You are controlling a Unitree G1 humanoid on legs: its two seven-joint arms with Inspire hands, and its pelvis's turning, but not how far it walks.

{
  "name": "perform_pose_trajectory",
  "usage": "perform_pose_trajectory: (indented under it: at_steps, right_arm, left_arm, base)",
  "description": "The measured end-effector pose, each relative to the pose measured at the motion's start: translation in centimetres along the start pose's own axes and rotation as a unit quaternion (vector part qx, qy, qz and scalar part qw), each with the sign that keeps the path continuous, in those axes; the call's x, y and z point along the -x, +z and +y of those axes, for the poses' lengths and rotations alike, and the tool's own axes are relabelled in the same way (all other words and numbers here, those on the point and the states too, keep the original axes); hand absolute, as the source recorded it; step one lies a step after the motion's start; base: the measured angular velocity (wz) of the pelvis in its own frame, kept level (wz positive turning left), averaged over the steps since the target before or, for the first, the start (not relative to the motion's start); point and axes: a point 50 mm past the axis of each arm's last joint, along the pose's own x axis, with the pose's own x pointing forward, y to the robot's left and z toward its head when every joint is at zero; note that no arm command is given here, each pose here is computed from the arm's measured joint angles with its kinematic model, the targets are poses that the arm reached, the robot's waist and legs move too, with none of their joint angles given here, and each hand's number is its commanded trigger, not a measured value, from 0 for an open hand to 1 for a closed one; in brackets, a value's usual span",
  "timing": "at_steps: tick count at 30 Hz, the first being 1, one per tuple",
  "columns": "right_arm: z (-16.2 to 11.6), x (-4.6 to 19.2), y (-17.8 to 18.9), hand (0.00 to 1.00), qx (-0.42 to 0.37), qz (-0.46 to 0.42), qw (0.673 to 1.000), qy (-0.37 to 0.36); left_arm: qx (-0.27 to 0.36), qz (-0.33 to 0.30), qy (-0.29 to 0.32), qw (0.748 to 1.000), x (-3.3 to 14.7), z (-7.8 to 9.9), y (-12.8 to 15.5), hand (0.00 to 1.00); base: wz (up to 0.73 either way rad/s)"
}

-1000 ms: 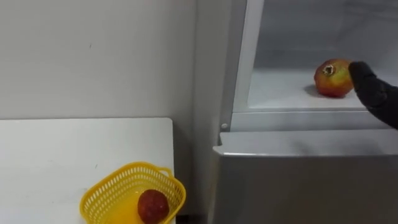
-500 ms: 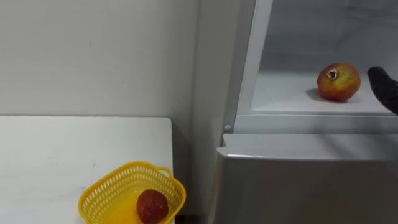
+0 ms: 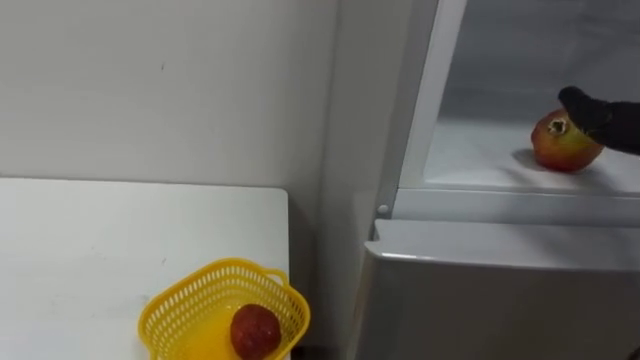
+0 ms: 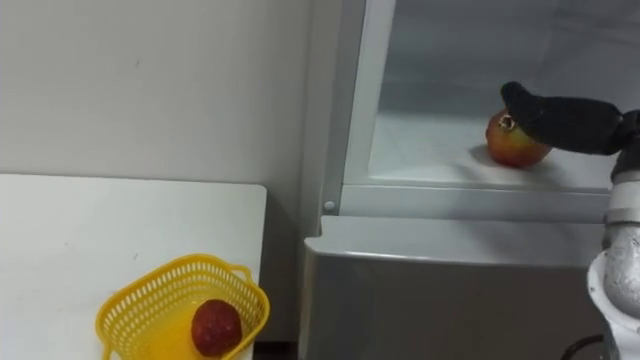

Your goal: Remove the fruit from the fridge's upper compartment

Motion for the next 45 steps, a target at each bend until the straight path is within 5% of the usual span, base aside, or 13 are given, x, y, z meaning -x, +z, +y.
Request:
perform_pose_trajectory:
  at_steps: [45]
  right_arm:
    - [0.7,0.9,-5.5,0.00,0.004,0.146,0.983,0.112]
  left_arm:
    - [-0.003,0.009,0.007,1.000,0.0,0.9,0.1,0.00]
  base:
    - [0.00]
